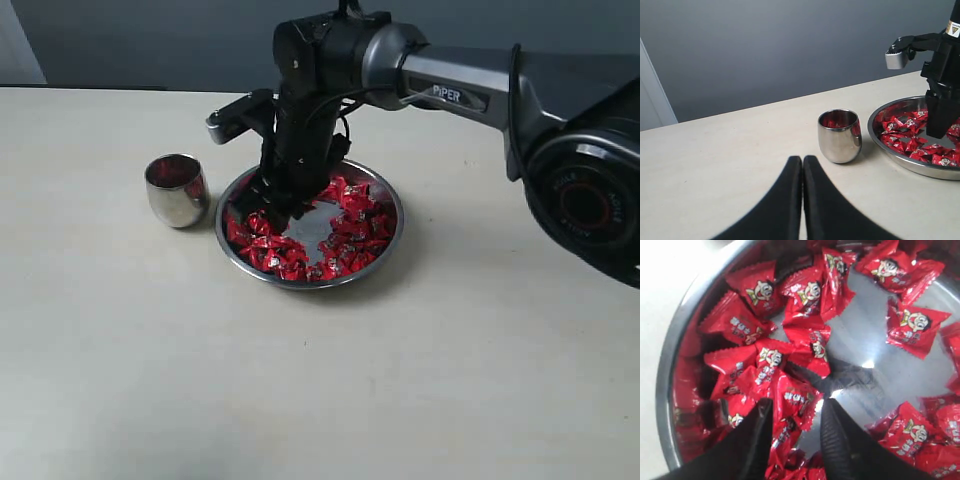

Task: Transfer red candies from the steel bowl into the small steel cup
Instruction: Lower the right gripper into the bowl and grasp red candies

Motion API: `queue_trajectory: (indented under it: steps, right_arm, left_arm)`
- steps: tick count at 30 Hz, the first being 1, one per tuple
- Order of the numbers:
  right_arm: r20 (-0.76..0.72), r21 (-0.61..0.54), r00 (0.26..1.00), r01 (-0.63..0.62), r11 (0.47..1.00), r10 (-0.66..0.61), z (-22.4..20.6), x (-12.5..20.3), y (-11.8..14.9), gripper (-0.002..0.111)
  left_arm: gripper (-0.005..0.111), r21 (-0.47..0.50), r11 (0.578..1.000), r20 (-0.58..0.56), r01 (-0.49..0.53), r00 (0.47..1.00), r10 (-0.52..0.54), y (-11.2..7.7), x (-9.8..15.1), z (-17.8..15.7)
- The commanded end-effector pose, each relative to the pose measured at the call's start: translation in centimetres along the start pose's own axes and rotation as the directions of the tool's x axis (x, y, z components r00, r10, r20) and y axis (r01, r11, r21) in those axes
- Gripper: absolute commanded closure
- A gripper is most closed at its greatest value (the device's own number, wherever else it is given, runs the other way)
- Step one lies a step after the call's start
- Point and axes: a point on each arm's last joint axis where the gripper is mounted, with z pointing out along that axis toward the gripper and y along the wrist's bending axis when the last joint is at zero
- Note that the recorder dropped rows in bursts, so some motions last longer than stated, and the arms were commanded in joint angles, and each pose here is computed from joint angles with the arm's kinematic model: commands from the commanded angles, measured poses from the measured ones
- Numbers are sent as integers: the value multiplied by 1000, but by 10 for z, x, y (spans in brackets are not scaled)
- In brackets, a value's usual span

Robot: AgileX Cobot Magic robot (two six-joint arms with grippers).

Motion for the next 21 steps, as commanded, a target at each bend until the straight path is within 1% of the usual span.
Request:
queue_trajectory:
  steps: [1, 3, 12, 21]
  right_arm:
    - [-51, -6, 999, -6, 1000, 5, 1, 5, -1, 75]
    - [-99, -18, 995, -8, 1000, 6, 4, 9, 0, 75]
    - [-103, -22, 995, -10, 1000, 7, 4, 10, 0, 75]
    - [-121, -51, 992, -24, 998, 18, 8, 11, 3, 75]
  left_arm:
    - [105, 0, 1000, 5, 8, 1000, -8, 0, 1, 0]
    - [105, 0, 1000, 5, 8, 1000, -8, 0, 1, 0]
    - [105, 0, 1000, 5, 8, 1000, -8, 0, 1, 0]
    - [105, 0, 1000, 3, 8, 1000, -8, 0, 1, 0]
